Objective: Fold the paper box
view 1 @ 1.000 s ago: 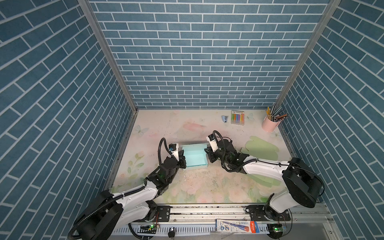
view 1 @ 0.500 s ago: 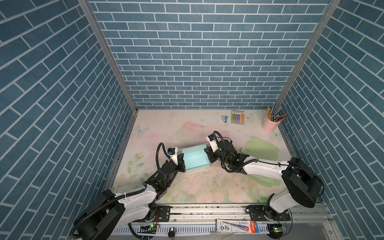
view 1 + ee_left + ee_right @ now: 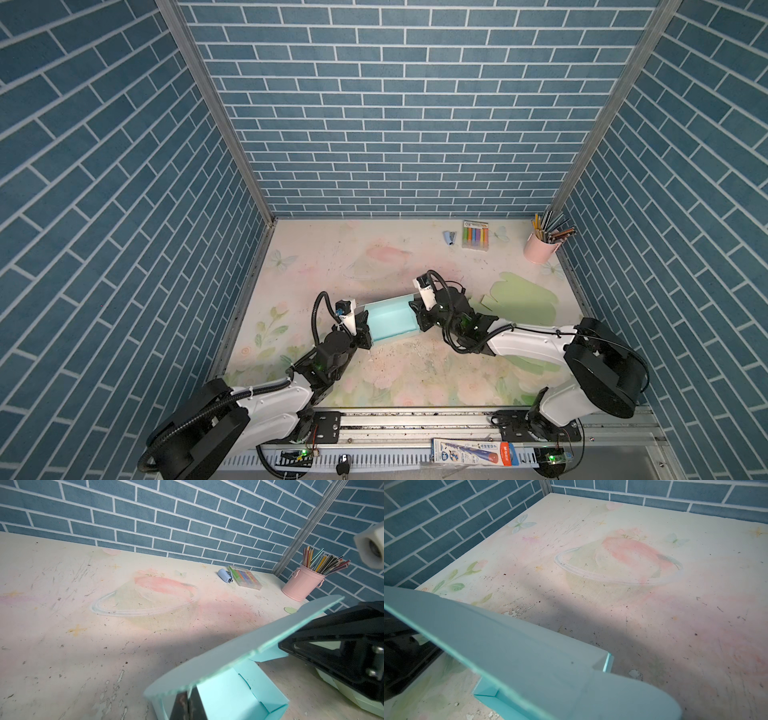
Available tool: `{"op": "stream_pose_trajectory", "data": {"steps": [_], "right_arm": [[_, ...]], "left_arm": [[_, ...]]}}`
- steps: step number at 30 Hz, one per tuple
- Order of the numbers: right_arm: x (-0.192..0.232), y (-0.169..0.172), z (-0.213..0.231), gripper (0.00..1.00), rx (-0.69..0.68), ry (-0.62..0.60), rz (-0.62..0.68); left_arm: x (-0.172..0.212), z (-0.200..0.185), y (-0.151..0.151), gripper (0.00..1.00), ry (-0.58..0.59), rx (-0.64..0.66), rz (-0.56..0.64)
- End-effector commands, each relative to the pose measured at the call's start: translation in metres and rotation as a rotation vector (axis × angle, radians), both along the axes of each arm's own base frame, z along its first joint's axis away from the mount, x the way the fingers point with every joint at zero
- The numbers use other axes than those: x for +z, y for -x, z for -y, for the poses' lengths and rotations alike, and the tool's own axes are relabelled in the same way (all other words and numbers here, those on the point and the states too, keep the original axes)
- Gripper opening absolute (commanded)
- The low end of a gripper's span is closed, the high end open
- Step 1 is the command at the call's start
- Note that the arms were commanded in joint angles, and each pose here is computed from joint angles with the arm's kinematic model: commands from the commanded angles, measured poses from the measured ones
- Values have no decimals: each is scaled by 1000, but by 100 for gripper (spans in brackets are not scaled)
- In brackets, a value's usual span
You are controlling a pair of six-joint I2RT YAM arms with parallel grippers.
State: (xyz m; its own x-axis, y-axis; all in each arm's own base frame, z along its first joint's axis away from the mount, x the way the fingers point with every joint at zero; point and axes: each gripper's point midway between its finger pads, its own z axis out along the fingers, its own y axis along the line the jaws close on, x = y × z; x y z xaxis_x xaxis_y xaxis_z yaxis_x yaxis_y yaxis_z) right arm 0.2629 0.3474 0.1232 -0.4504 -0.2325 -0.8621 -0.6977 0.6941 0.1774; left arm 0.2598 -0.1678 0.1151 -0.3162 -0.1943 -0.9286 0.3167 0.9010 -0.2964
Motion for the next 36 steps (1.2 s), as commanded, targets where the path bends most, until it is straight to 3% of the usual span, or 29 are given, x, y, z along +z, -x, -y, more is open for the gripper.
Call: {"op": "stream_pose_trajectory", "data": {"steps": [1, 6, 36], "right_arm": [[13, 51, -38, 17, 215, -79, -14], [16, 59, -40, 17, 178, -86, 14], [2, 65, -24, 19, 101, -57, 9]], "left_arm": [[0, 30, 22, 3, 53, -167, -23], [-4, 20, 21, 3, 54, -108, -22], [-45, 2, 51, 5, -18, -121, -77]]}}
